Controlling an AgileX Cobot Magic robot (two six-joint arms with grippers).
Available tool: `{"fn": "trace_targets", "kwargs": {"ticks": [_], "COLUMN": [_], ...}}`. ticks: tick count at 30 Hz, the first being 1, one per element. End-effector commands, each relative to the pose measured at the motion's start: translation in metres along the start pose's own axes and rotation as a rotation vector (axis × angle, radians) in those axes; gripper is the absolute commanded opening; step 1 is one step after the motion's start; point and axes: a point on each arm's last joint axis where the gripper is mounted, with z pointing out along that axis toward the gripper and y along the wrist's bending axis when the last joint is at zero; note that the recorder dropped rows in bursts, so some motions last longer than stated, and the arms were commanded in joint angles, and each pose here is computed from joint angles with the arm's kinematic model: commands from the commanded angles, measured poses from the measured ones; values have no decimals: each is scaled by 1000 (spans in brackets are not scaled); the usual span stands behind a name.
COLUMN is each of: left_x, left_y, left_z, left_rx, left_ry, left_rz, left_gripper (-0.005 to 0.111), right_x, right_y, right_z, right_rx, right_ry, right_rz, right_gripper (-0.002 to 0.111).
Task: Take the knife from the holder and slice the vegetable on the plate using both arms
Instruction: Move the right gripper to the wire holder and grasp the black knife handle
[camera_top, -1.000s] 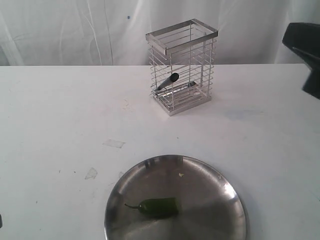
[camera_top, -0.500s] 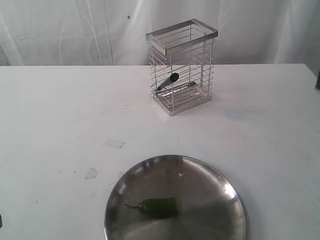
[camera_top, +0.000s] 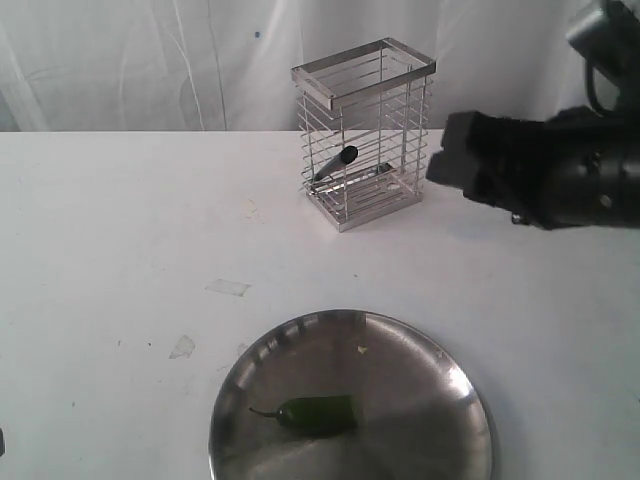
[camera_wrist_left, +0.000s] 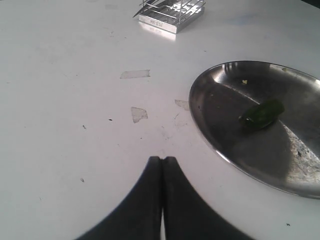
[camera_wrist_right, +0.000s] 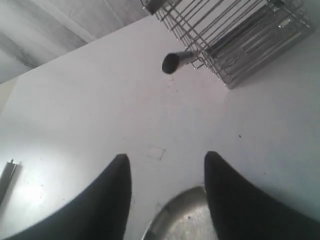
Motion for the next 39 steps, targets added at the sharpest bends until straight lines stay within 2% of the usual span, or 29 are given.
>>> {"fn": "trace_targets", "kwargs": {"ticks": [1, 6, 15, 34, 39], "left_x": [1, 1, 1, 1, 1], "left_y": [0, 0, 0, 0, 0], "left_z": [0, 0, 0, 0, 0], "left_rx": [1, 1, 1, 1, 1], "left_ry": [2, 2, 2, 2, 2], "left_rz": [-4, -4, -4, -4, -4], "left_gripper": [0, 0, 0, 0, 0], "right_x": [-33, -53, -54, -52, -52], "right_y": [9, 8, -7, -20, -20], "right_z": [50, 118, 173, 201, 202], "right_rx": [-12, -21, 10, 42, 43], "right_ry": [34, 142, 183, 179, 175], "right_rz": [46, 72, 78, 68, 47], "right_gripper": [46, 46, 46, 46, 40]}}
